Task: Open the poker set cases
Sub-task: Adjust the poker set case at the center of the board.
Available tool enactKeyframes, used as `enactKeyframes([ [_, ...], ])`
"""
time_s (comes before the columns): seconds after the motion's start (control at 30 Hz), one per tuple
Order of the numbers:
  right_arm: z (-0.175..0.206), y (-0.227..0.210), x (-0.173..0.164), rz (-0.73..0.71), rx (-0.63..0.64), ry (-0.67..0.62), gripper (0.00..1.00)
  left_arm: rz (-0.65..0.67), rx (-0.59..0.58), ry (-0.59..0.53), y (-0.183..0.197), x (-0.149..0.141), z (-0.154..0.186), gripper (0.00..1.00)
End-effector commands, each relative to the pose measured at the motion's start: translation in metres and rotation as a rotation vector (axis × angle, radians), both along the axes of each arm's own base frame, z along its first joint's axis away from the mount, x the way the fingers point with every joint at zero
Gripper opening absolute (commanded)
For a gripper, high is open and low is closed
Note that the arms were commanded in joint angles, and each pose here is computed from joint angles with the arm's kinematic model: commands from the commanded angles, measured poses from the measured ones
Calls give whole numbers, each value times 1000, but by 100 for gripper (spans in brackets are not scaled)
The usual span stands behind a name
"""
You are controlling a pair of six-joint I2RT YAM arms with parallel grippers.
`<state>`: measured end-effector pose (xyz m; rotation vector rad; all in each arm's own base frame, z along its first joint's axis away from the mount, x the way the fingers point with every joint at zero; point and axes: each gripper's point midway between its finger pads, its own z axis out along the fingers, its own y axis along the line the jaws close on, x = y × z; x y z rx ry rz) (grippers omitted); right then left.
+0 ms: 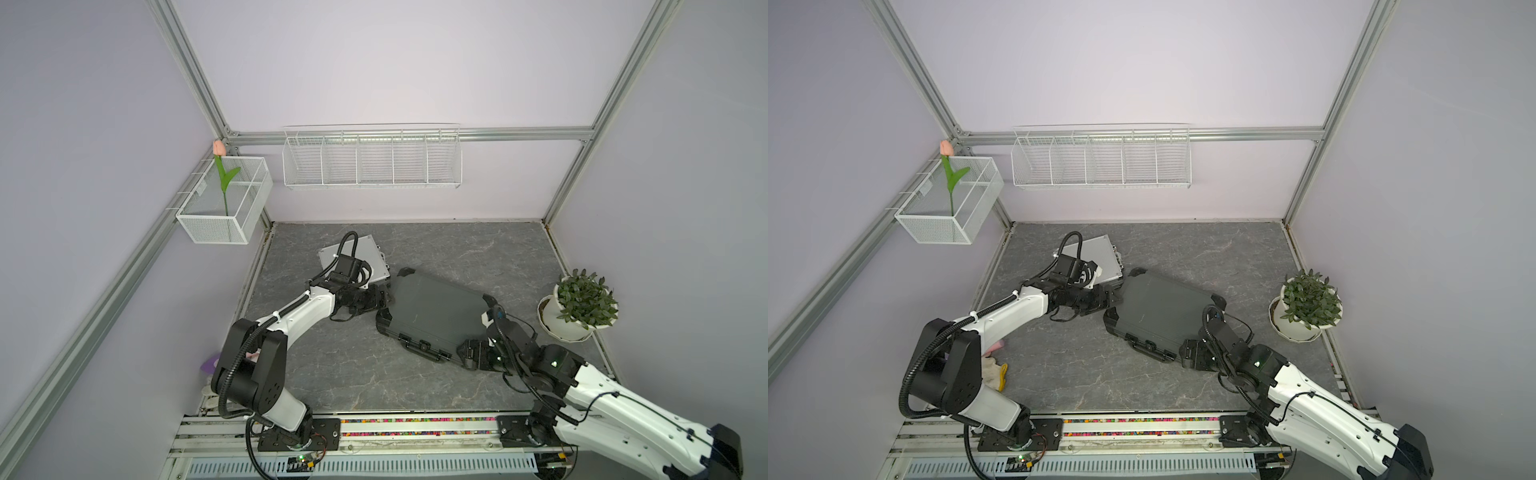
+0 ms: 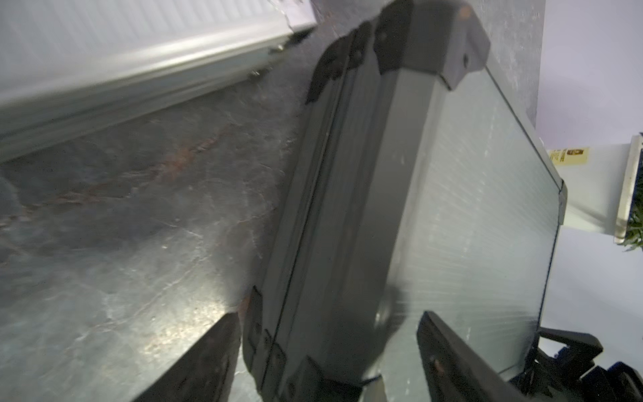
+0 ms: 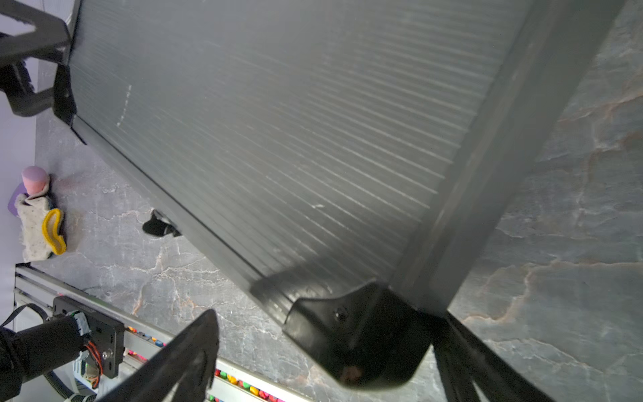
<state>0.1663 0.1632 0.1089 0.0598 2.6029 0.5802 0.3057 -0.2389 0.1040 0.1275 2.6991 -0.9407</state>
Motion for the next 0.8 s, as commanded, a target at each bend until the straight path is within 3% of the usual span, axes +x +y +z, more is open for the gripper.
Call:
enactKeyframes([
  [0.0,9,3,12,-57,70,-49,96,-13,10,20,-9,-7,-8,82],
  [0.3,3,5,31,-93,185,-26,87,-50,-5,43,-25,-23,-12,82],
  [0.43,-1,3,40,-83,159,-40,72,-78,-19,66,-43,-39,-16,82],
  [0.53,-2,0,48,-85,159,-45,68,-110,-40,79,-59,-53,-16,82],
  [0.77,-14,2,65,-53,229,2,67,-136,-88,124,-85,-72,-17,82],
])
